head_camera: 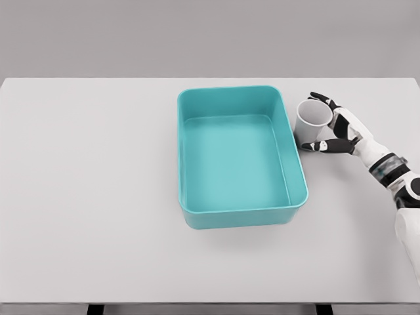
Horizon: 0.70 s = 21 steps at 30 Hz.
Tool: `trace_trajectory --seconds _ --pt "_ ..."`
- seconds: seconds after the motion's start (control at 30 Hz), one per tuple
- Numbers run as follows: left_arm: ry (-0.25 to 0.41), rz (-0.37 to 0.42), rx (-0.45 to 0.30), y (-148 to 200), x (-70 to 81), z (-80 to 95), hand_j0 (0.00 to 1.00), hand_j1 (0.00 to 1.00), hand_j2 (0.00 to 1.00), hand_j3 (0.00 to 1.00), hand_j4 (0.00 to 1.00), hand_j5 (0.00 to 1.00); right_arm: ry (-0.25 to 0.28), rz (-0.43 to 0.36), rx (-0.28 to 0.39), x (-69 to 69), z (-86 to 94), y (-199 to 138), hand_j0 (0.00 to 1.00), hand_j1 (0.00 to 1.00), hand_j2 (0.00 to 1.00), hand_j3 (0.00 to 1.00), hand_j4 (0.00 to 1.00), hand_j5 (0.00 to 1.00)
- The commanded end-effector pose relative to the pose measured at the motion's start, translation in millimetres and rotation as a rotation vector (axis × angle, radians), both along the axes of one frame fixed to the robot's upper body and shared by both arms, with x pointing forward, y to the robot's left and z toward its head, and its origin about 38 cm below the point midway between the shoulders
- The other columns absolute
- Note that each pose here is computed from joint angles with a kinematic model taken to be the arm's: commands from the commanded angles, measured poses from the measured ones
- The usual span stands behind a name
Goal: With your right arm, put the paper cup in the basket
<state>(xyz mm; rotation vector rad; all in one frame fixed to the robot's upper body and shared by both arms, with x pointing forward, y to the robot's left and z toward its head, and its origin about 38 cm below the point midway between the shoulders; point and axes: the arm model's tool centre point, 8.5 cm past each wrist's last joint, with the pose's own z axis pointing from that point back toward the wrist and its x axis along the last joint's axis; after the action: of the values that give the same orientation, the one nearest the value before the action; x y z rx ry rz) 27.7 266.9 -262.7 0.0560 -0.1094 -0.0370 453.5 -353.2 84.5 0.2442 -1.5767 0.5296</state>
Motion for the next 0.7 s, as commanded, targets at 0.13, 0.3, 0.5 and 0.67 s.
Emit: trace_trajectory --seconds 0.13,0.3,0.5,0.67 --pt "0.000 -0.001 0.000 0.0 0.0 0.0 1.00 1.00 1.00 1.00 1.00 1.00 0.004 0.009 -0.010 -0.4 -2.1 2.3 1.00 1.00 1.00 1.00 1.00 1.00" --pt "0.001 -0.001 0.000 0.0 -0.1 0.0 1.00 1.00 1.00 1.00 1.00 1.00 0.010 0.006 -0.010 -0.3 -3.6 1.3 1.00 1.00 1.00 1.00 1.00 1.00" --pt "0.000 0.000 0.000 0.0 0.1 0.0 1.00 1.00 1.00 1.00 1.00 1.00 0.022 -0.002 -0.012 -0.7 -6.5 -1.5 0.99 0.99 0.99 0.99 0.99 0.99" --pt "0.000 0.000 0.000 0.0 0.0 0.0 1.00 1.00 1.00 1.00 1.00 1.00 0.020 -0.006 -0.016 1.6 -4.6 -3.6 0.99 0.99 0.99 0.99 0.99 0.99"
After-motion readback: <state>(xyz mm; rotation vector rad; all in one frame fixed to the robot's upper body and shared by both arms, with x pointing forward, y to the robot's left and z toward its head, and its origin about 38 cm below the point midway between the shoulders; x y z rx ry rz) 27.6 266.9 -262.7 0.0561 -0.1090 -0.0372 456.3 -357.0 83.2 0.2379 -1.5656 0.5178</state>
